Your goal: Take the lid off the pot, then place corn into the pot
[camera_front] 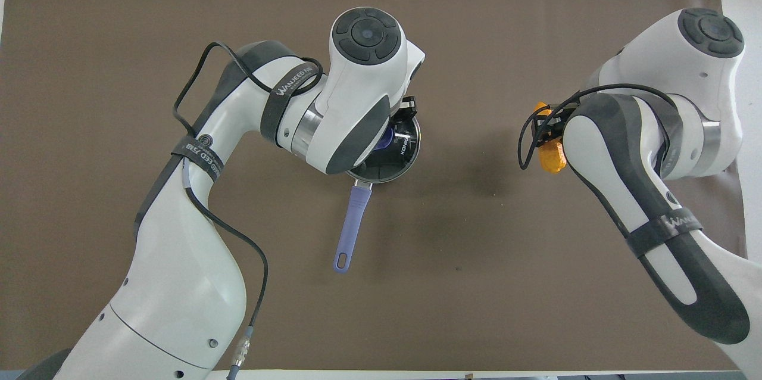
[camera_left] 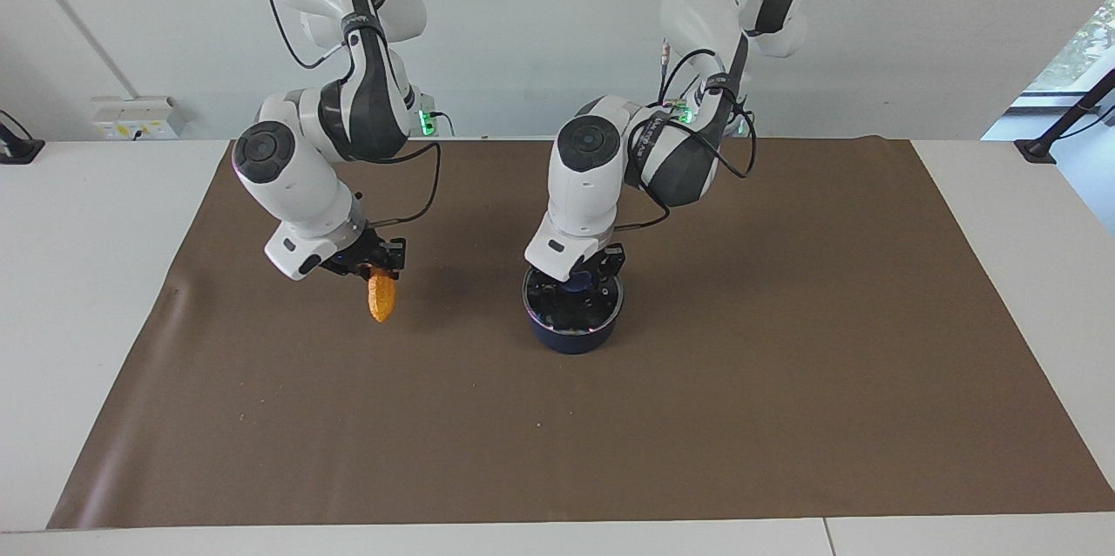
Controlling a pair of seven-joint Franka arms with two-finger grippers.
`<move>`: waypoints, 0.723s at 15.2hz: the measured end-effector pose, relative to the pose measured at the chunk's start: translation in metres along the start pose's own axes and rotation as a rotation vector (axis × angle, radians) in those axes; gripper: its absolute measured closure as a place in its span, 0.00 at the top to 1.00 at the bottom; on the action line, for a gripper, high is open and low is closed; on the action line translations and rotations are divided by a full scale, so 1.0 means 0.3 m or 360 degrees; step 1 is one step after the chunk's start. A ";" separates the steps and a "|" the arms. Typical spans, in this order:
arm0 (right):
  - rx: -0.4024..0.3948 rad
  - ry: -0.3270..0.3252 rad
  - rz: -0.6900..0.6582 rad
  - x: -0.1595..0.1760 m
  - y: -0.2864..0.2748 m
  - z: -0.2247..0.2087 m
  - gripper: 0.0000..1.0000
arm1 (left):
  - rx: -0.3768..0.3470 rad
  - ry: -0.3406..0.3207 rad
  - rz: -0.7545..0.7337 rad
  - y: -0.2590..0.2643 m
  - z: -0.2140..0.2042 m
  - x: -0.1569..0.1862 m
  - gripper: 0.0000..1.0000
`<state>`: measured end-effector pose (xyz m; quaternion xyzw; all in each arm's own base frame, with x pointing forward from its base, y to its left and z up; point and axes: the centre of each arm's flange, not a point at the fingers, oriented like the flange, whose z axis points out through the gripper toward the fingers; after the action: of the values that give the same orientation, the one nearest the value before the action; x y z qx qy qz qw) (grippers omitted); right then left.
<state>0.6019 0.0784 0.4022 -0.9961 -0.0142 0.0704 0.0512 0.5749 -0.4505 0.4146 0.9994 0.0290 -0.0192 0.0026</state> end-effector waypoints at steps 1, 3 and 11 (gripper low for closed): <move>-0.0001 -0.0001 0.0000 -0.001 -0.008 0.001 0.43 | -0.0002 -0.0003 -0.0002 -0.001 0.000 0.000 0.65; -0.0004 -0.0003 0.0012 -0.004 -0.034 0.004 0.43 | -0.0010 -0.0016 -0.0012 -0.004 -0.001 0.002 0.65; 0.0005 0.0093 0.0132 -0.005 -0.268 -0.082 0.43 | -0.0120 -0.0034 -0.0079 -0.117 -0.339 -0.056 0.65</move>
<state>0.6021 0.1559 0.4352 -0.9974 0.0286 0.0432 0.0502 0.5599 -0.4157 0.5166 0.9973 0.0545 -0.0287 0.0402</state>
